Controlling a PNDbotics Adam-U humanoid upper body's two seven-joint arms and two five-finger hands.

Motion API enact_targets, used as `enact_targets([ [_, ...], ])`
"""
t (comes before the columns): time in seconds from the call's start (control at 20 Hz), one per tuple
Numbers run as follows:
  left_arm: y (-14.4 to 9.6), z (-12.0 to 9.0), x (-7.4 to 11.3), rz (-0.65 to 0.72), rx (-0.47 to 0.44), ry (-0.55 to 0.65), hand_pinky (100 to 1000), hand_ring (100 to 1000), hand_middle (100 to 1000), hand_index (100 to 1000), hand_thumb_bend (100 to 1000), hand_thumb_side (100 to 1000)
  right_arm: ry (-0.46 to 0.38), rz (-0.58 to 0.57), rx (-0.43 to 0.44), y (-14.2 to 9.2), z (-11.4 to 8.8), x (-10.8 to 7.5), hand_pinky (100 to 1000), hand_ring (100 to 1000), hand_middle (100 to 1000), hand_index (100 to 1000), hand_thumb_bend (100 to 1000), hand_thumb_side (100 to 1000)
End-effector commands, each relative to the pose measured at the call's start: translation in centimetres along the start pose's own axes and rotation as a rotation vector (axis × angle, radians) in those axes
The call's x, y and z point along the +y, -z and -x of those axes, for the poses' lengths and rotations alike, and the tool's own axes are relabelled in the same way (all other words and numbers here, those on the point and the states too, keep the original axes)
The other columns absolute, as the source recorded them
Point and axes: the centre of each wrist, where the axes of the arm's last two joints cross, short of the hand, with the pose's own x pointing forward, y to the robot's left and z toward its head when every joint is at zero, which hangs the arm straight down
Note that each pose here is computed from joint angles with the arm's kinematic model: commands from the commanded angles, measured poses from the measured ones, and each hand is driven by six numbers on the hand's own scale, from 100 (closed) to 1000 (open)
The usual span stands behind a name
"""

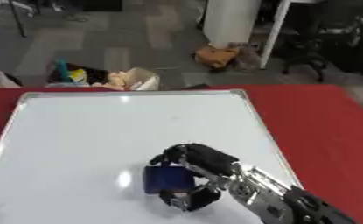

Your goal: Wipe the whiteboard clean with a brush.

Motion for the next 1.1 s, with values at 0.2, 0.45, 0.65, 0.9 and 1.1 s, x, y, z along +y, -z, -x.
enact_targets([
  [0.2,0.2,-1.0,0.5,0.013,-0.022,0.036,445,530,579,846,736,522,-0.038,0.08,0.079,-0.5,1.5,-3.2,663,703,629,865,213,285],
  [0.45,0.4,-1.3,0.4,0.023,-0.033,0.042,445,529,579,844,739,518,-0.036,0.107,0.139,-1.0,3.0,-3.9,670,714,640,867,169,278],
  [0.65,0.7,-1.9,0.3,0.035,-0.059,0.055,445,529,578,844,740,516,-0.031,0.124,0.199,-1.6,4.4,-4.1,671,716,641,867,143,281],
  [0.9,1.0,-2.5,0.4,0.04,-0.081,0.064,444,528,578,843,742,516,-0.018,0.152,0.289,-2.6,6.4,-3.9,672,719,639,863,100,299],
  [1.1,1.1,-2.9,0.4,0.043,-0.094,0.072,444,528,572,844,742,517,-0.008,0.179,0.369,-3.5,8.0,-3.8,671,717,633,851,100,307],
])
